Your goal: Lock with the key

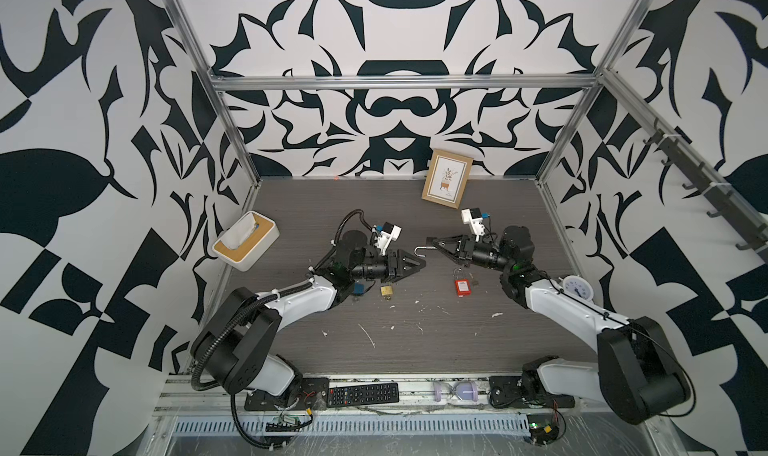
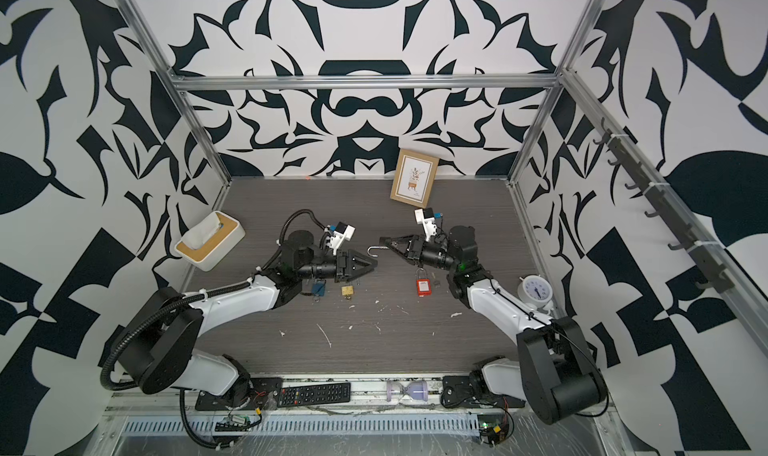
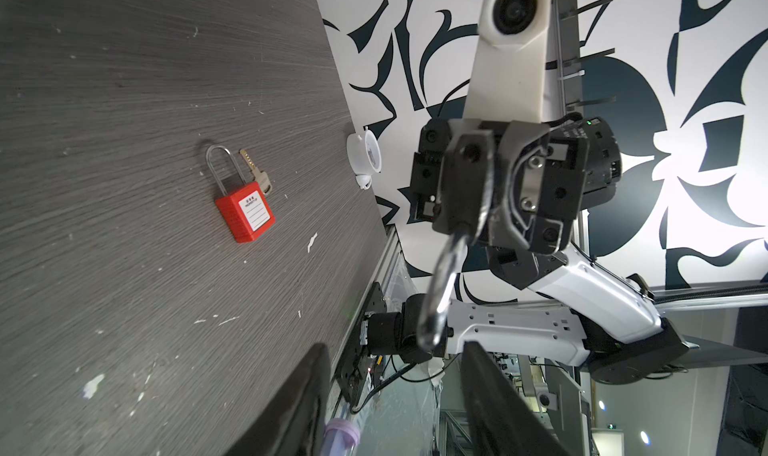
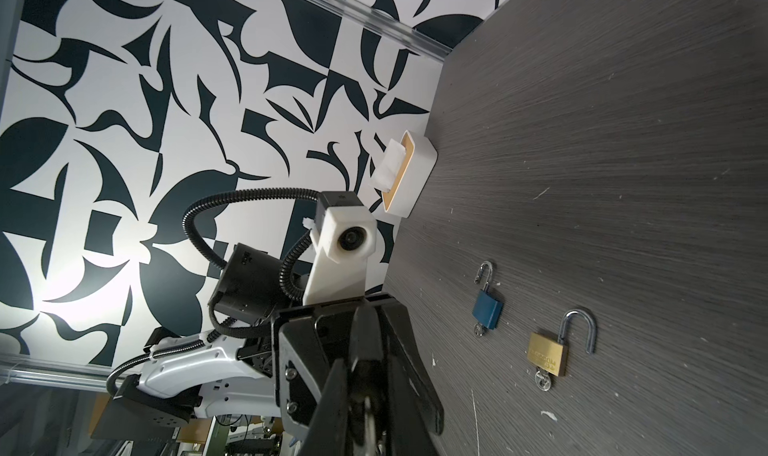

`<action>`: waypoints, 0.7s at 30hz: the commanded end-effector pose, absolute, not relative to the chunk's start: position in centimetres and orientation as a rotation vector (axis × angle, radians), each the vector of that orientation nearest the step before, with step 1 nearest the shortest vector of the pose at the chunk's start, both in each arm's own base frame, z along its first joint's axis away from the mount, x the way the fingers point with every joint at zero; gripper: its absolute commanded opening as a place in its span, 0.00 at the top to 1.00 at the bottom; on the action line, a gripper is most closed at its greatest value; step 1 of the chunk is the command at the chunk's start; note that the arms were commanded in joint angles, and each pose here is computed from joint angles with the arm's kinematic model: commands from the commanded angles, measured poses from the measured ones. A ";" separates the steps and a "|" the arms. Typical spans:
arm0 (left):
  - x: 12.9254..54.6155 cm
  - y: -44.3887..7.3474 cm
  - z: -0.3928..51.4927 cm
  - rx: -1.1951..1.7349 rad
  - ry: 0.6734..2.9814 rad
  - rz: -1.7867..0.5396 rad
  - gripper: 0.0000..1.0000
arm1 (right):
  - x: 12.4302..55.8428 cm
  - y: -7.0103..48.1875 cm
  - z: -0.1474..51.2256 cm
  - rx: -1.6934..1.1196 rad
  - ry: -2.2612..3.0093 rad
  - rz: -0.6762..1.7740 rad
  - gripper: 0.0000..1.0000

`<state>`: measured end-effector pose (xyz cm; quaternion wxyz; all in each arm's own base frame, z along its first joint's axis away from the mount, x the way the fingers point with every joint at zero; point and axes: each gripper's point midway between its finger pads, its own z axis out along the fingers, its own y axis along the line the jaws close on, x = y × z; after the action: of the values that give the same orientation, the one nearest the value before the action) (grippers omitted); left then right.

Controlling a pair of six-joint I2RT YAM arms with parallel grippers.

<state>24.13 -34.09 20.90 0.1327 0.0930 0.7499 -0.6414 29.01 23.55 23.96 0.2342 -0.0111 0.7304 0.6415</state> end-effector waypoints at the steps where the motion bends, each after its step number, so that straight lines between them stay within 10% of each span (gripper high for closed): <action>1: 24.8 -34.4 22.2 0.291 2.131 -1.874 0.48 | 27.9 23.9 26.0 -0.146 1.933 1.764 1.00; 21: 27.0 -33.3 20.8 0.210 2.134 -1.869 0.55 | 25.7 25.5 26.8 -0.220 1.948 1.811 1.00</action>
<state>26.53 -33.34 20.20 0.1415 0.0676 0.7516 -0.6407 26.72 24.79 25.17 0.2200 -0.0424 0.7242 0.6522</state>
